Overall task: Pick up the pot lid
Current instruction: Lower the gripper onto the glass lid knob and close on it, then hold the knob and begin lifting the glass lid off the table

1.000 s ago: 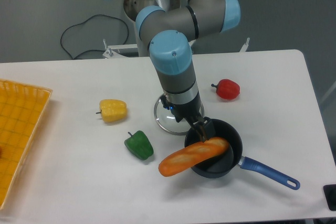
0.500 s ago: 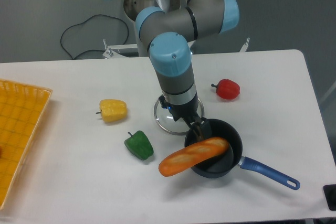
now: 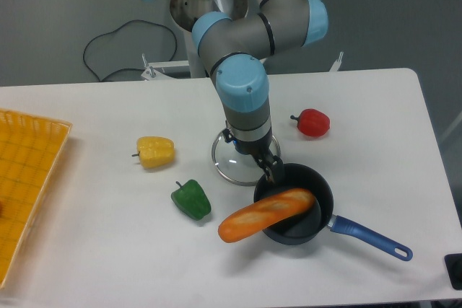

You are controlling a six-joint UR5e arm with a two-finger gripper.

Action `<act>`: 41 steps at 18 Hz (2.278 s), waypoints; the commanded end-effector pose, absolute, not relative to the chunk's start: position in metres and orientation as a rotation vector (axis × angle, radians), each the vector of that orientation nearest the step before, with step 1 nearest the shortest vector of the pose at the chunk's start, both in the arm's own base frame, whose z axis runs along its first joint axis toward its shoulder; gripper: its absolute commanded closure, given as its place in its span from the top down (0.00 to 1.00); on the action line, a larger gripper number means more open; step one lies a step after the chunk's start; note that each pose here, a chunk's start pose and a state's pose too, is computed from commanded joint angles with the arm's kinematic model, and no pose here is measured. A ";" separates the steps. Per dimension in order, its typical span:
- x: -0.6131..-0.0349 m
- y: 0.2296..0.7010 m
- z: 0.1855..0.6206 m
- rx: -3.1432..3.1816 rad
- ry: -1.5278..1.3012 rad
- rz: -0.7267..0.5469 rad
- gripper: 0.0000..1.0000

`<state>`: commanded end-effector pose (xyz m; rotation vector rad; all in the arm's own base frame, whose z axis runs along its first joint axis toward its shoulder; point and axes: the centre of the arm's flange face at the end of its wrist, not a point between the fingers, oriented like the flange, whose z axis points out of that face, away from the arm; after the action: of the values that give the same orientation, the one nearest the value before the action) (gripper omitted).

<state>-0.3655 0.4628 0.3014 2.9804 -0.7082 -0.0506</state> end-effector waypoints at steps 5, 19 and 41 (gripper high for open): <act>-0.350 0.444 0.309 2.994 -0.709 -0.037 1.00; -0.342 0.441 0.288 2.811 -1.375 0.090 1.00; -0.339 0.423 0.233 2.764 -1.439 0.167 1.00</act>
<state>-0.3385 0.4227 0.2328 2.7636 -1.4395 0.1666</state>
